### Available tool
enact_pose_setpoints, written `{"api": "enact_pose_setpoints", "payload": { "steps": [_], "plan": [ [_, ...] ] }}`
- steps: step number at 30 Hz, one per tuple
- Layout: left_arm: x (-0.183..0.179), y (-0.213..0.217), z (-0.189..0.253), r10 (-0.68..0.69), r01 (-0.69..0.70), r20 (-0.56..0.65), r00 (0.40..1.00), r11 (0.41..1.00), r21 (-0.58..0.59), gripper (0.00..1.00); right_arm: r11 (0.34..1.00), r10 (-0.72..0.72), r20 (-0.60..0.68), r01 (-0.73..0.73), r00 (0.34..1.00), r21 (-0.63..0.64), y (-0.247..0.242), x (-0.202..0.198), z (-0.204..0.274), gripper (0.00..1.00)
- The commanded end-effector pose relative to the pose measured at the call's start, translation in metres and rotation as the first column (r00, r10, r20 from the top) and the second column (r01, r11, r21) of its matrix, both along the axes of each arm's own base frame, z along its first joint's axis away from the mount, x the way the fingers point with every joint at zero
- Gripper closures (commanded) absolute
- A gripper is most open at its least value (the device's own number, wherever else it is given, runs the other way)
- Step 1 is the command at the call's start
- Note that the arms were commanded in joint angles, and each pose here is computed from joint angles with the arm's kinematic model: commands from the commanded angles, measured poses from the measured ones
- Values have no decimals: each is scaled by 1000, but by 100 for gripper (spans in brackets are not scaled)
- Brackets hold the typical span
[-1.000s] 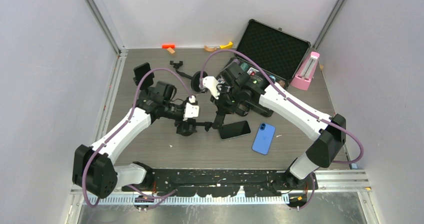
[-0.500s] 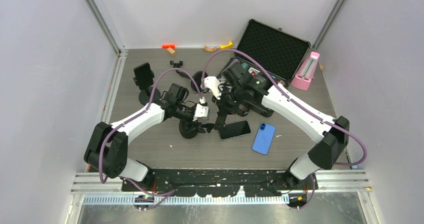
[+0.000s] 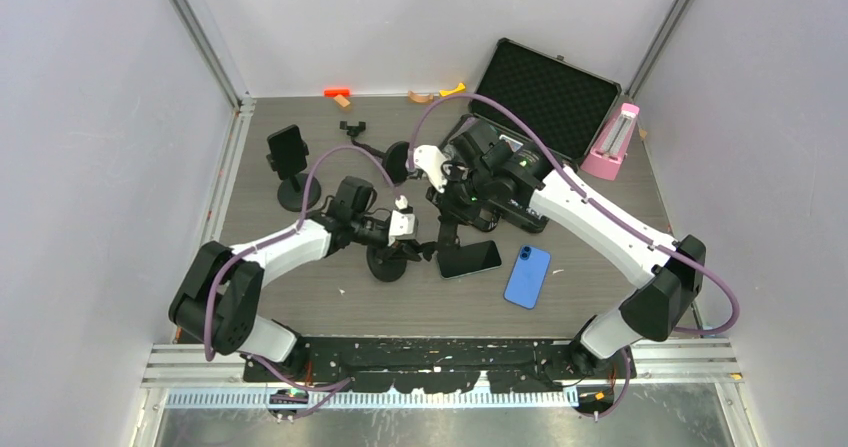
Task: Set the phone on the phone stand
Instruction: Pick up the phone stand at the center of the board, then place the phone stand at the center of the board.
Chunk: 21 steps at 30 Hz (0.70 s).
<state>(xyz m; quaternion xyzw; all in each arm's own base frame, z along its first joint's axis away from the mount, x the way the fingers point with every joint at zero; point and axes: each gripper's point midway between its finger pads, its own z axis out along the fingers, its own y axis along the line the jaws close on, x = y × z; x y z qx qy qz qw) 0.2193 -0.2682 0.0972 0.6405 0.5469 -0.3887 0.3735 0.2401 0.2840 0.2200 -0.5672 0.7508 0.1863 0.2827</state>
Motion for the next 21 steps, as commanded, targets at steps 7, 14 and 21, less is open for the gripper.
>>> {"api": "enact_pose_setpoints", "payload": {
  "steps": [7,14,21],
  "plan": [
    [46,-16,23,272,-256,42,961,940,-226,100,982,-77,99,58,992,179,11,3,67,33],
    [78,-13,35,470,-428,18,883,818,-384,100,931,-211,62,181,975,317,-1,16,103,28],
    [88,-8,52,538,-459,28,843,745,-484,100,884,-314,-32,304,949,355,-8,46,97,23]
  ]
}}
